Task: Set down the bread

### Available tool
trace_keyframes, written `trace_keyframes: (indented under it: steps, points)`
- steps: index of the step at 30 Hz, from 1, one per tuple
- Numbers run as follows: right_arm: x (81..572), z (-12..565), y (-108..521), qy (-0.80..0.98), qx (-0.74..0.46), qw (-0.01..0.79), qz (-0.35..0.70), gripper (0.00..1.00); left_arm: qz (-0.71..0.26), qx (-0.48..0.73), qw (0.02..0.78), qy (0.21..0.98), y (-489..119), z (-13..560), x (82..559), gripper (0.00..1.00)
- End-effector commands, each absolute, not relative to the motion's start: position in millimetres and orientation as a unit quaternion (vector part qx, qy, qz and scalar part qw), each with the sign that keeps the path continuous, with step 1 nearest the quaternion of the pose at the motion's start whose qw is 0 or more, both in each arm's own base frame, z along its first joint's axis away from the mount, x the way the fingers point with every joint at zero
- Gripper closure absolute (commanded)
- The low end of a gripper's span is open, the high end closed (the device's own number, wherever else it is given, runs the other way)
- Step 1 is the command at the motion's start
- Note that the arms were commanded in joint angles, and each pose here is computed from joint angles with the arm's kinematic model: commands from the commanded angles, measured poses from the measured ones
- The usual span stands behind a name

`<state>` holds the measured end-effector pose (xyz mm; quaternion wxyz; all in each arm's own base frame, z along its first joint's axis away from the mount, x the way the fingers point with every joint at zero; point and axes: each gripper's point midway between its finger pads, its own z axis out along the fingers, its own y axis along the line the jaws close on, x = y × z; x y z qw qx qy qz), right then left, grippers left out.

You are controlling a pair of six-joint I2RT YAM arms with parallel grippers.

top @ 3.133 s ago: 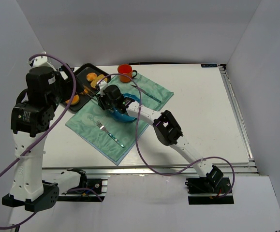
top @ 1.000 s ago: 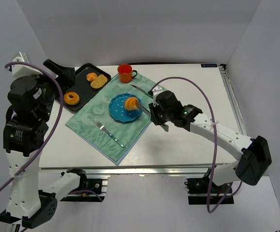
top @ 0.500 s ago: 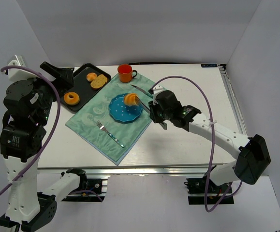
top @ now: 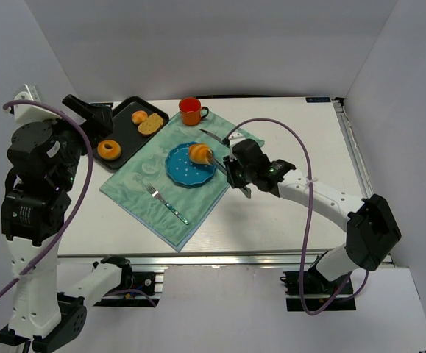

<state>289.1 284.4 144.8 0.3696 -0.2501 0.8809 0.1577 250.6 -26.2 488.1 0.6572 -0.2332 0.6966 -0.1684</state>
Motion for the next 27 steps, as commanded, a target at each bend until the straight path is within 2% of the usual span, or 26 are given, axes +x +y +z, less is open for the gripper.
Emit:
trace_keyframes:
  steps: [1, 5, 10, 13, 14, 19, 22, 27]
  points:
    - [293.0, 149.0, 286.7, 0.874, -0.242, 0.386, 0.167, 1.00, -0.173, -0.231, 0.654, 0.699, -28.3, 485.2, 248.8, 0.05]
    - [287.2, 138.3, 283.4, 0.883, -0.239, 0.370, 0.165, 1.00, -0.175, -0.232, 0.654, 0.698, -28.7, 483.0, 248.8, 0.05]
    - [283.9, 135.4, 282.0, 0.887, -0.235, 0.361, 0.165, 0.92, -0.174, -0.230, 0.655, 0.699, -28.8, 482.4, 248.8, 0.05]
    - [282.8, 137.5, 280.6, 0.889, -0.230, 0.360, 0.165, 0.86, -0.174, -0.228, 0.653, 0.700, -29.3, 481.2, 248.6, 0.05]
    - [282.6, 139.4, 280.3, 0.889, -0.228, 0.361, 0.165, 0.80, -0.175, -0.228, 0.653, 0.701, -29.6, 480.9, 248.9, 0.05]
    - [282.0, 149.1, 280.9, 0.887, -0.221, 0.367, 0.173, 0.67, -0.175, -0.226, 0.653, 0.702, -30.3, 480.3, 248.4, 0.04]
    - [281.8, 157.6, 282.2, 0.884, -0.218, 0.372, 0.180, 0.56, -0.176, -0.224, 0.654, 0.701, -30.4, 481.6, 248.2, 0.05]
    - [282.6, 168.5, 285.7, 0.880, -0.214, 0.378, 0.191, 0.54, -0.178, -0.221, 0.652, 0.703, -32.1, 481.2, 248.6, 0.05]
